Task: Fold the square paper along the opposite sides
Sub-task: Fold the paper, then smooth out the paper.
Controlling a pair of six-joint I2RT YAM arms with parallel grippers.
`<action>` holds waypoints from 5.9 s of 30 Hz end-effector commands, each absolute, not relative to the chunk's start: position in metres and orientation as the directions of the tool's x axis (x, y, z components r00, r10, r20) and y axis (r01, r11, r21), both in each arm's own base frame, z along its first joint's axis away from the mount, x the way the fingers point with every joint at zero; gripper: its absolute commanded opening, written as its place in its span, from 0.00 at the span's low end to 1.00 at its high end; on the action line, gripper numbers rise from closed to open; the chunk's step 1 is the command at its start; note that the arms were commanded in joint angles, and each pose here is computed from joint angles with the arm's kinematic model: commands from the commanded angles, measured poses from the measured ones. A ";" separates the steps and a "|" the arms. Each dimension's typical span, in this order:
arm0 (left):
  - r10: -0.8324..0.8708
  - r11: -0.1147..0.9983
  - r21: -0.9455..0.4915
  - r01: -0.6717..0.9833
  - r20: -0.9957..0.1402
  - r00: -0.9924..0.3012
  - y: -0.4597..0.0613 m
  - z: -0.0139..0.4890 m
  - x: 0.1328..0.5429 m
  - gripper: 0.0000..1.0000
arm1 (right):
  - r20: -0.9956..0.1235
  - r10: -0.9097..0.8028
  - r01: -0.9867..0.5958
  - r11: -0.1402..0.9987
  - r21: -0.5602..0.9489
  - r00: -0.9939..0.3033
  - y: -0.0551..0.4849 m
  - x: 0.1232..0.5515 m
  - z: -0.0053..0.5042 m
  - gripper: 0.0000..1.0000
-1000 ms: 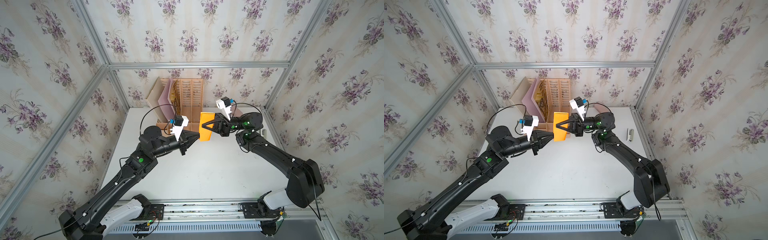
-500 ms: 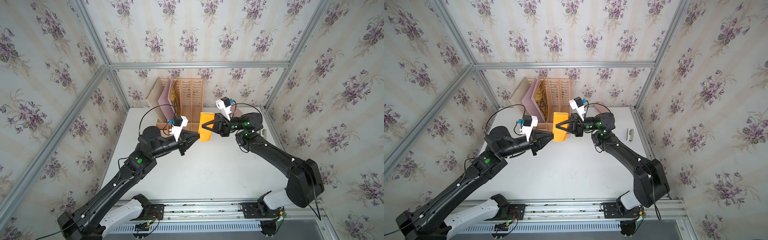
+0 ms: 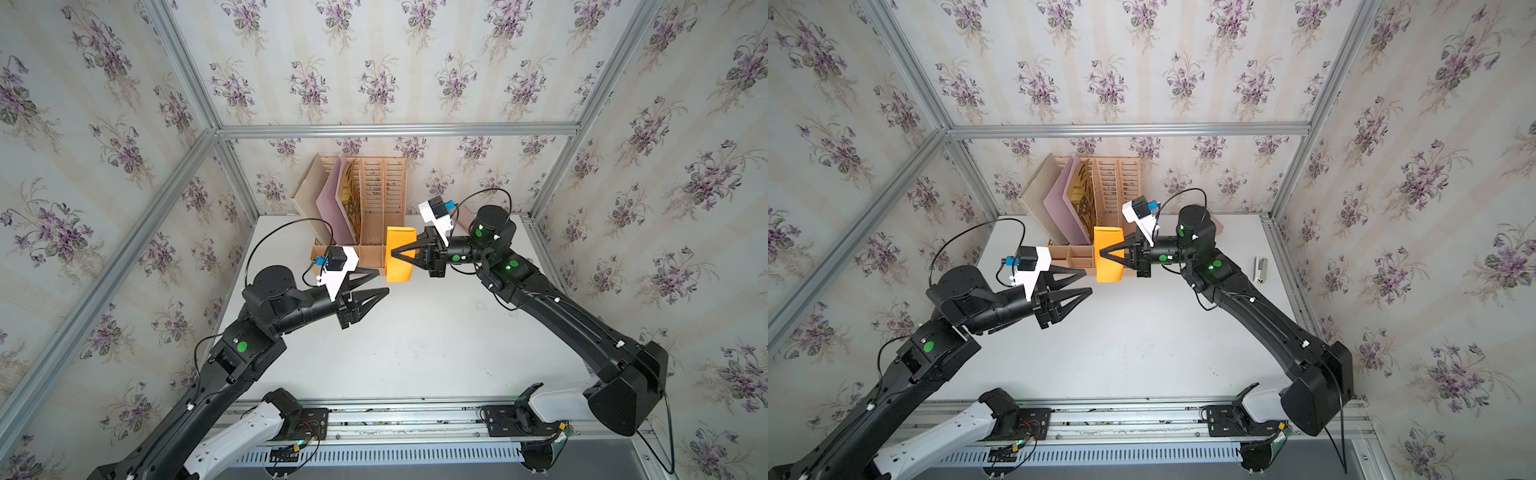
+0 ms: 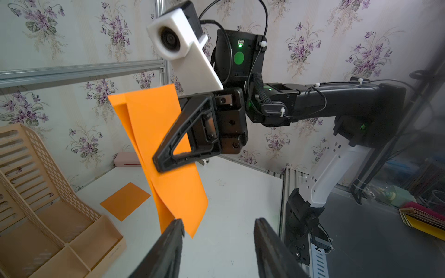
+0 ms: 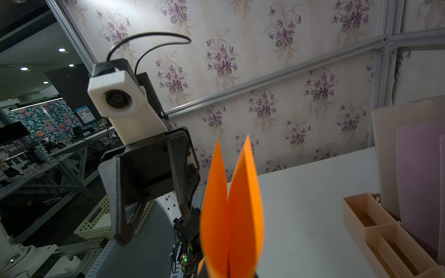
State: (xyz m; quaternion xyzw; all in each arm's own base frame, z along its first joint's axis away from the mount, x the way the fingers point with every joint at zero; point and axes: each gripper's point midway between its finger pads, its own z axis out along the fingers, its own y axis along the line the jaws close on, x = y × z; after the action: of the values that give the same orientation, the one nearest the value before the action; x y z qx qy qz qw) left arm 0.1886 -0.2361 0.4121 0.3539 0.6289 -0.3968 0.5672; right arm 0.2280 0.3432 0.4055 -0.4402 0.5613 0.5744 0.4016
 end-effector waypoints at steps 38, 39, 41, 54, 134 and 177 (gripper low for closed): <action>-0.079 0.336 -0.096 0.937 -0.994 -0.074 -0.267 0.439 0.208 0.41 | -0.994 -0.057 -0.961 -0.255 0.106 -0.095 0.330 0.168 0.396 0.00; -0.084 0.334 -0.094 0.938 -0.994 -0.070 -0.267 0.439 0.208 0.39 | -0.994 -0.058 -0.960 -0.257 0.108 -0.097 0.330 0.168 0.396 0.00; -0.090 0.330 -0.096 0.939 -0.993 -0.070 -0.267 0.440 0.207 0.37 | -0.993 -0.057 -0.960 -0.258 0.110 -0.098 0.330 0.168 0.396 0.00; -0.095 0.314 -0.100 0.944 -0.993 -0.073 -0.269 0.439 0.206 0.22 | -0.993 -0.056 -0.959 -0.259 0.115 -0.104 0.330 0.168 0.396 0.00; 0.002 0.291 -0.090 0.953 -0.996 -0.095 -0.269 0.424 0.197 0.00 | -0.995 -0.095 -0.990 -0.135 0.027 -0.015 0.321 0.174 0.410 0.28; -0.016 0.292 -0.079 0.953 -0.997 -0.077 -0.266 0.429 0.194 0.00 | -0.991 -0.122 -0.986 -0.148 0.069 -0.051 0.321 0.171 0.392 0.37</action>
State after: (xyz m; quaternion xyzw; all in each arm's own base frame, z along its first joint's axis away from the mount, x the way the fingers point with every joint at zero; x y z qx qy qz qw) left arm 0.1948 -0.2659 0.4200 0.3963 0.6007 -0.4396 0.5374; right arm 0.1735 0.3218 0.3894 -0.5483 0.5090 0.5191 0.4132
